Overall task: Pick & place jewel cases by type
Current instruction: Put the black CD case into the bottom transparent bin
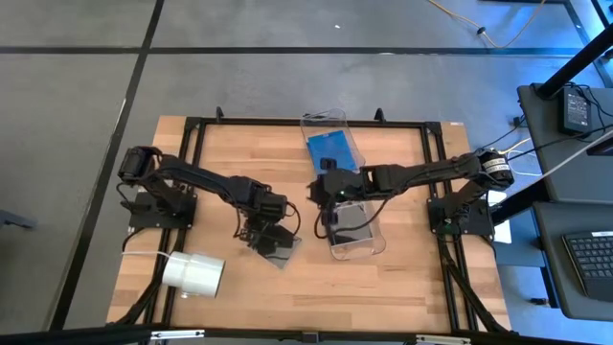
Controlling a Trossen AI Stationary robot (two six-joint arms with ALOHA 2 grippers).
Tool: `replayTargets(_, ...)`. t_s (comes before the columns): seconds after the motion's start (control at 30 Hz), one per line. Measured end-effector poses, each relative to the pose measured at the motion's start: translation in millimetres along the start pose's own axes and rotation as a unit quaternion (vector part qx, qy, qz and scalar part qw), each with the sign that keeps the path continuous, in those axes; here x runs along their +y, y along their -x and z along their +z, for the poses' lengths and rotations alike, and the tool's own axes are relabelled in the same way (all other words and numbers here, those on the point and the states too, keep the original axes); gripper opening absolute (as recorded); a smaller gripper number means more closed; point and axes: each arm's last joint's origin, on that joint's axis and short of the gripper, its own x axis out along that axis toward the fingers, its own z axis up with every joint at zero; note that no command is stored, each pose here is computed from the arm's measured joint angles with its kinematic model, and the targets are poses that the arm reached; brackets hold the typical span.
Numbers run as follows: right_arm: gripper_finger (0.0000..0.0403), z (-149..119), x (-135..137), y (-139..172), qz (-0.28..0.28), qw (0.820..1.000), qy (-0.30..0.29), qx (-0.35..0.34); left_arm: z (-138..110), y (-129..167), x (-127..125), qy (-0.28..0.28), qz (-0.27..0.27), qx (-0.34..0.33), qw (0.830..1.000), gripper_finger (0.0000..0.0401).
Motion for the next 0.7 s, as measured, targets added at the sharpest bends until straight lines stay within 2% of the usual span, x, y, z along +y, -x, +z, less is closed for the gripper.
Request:
replayTargets(0.1, 0.0139, 1, 5, 1, 0.072, 0.997, 0.010, -0.015, -3, 12, -4, -0.005, 0.001, -0.020, 1.000, 0.0153)
replayTargets(0.17, 0.0139, 2, 9, 1, 0.099, 0.995, 0.013, -0.020, -3, 18, -6, 0.000, 0.004, -0.037, 0.999, 0.0154)
replayTargets(0.27, 0.0139, -2, 20, -10, 0.107, 0.994, 0.020, -0.008, -3, 26, -9, 0.022, 0.014, -0.059, 0.998, 0.0156)
replayTargets(0.53, 0.0139, -28, 61, -68, 0.138, 0.987, 0.064, 0.048, -4, 32, -19, 0.010, 0.023, -0.072, 0.997, 0.0153)
replayTargets(0.7, 0.0139, -41, 75, -91, 0.146, 0.986, 0.056, 0.065, -15, 18, -26, 0.015, 0.014, -0.059, 0.998, 0.0157)
